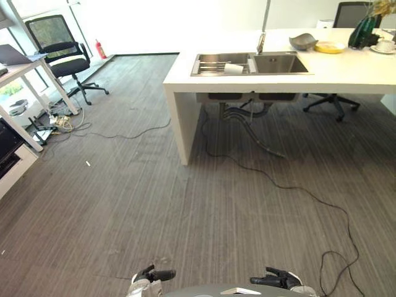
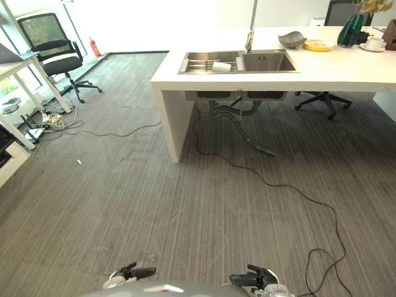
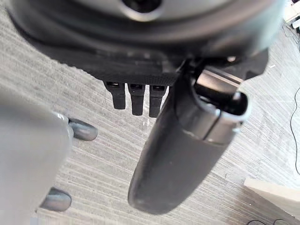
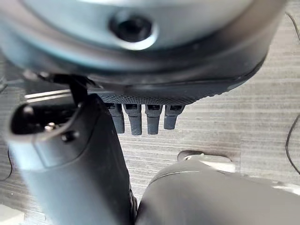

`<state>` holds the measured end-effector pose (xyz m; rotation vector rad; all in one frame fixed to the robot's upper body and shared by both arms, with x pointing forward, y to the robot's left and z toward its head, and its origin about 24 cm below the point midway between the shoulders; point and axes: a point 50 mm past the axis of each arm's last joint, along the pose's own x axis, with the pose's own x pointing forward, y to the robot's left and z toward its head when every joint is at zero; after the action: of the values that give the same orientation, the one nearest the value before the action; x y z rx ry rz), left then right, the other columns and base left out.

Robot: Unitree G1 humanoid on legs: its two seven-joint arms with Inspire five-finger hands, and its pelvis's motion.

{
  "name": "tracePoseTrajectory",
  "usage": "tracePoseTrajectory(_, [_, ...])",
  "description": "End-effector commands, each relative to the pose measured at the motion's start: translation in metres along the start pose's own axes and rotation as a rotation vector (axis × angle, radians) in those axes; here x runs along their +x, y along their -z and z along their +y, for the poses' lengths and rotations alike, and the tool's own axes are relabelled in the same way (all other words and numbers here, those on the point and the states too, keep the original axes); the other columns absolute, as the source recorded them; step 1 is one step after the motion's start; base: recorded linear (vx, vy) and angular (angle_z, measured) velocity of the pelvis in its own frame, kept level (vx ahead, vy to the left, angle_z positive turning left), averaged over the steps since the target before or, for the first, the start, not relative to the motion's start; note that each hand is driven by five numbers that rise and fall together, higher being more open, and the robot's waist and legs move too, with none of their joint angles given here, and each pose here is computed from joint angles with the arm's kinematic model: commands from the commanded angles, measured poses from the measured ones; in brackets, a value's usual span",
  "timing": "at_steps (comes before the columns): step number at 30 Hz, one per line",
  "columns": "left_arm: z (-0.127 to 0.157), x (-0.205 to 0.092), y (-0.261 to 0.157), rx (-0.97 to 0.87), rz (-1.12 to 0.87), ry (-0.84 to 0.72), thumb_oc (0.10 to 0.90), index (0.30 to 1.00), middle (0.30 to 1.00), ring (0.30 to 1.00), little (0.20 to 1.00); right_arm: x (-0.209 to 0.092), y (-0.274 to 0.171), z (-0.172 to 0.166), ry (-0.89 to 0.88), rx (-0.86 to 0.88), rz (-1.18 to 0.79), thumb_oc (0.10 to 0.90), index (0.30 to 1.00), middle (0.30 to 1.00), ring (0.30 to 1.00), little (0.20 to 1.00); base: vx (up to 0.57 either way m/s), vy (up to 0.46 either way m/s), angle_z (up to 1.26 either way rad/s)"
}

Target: Place the dishes in the dishwasher.

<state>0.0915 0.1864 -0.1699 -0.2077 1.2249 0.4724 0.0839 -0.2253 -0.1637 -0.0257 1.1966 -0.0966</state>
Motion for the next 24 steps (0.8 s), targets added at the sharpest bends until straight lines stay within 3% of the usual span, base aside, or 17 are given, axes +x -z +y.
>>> tracePoseTrajectory(1, [0.0,0.002,-0.017,-0.124,-0.02,0.015,0.8,0.9,0.9,0.9,0.9,0.005,-0.029,0.01,-0.039,-0.011,-0.082,0.8,0.9,0.9,0.9,0.9,0.0,0.0,0.0])
tracePoseTrajectory(4, [-0.008,0.001,-0.022,-0.188,-0.029,0.019,0.8,0.9,0.9,0.9,0.9,0.002,-0.077,0.01,-0.024,-0.073,-0.271,0.8,0.9,0.9,0.9,0.9,0.0,-0.017,0.03])
tracePoseTrajectory(15, [-0.03,-0.008,-0.026,-0.277,-0.051,0.028,0.8,0.9,0.9,0.9,0.9,-0.008,-0.117,0.011,0.012,-0.12,-0.431,0.8,0.9,0.9,0.9,0.9,-0.01,-0.045,0.02])
tracePoseTrajectory(16, [-0.044,-0.013,-0.028,-0.303,-0.07,0.053,0.8,0.9,0.9,0.9,0.9,-0.012,-0.125,0.017,0.005,-0.123,-0.476,0.8,0.9,0.9,0.9,0.9,-0.02,-0.127,-0.03])
tracePoseTrajectory(24, [-0.044,-0.02,-0.006,-0.371,-0.017,0.019,0.8,0.9,0.9,0.9,0.9,-0.008,-0.092,0.015,0.041,-0.121,-0.378,0.8,0.9,0.9,0.9,0.9,0.28,0.023,-0.02])
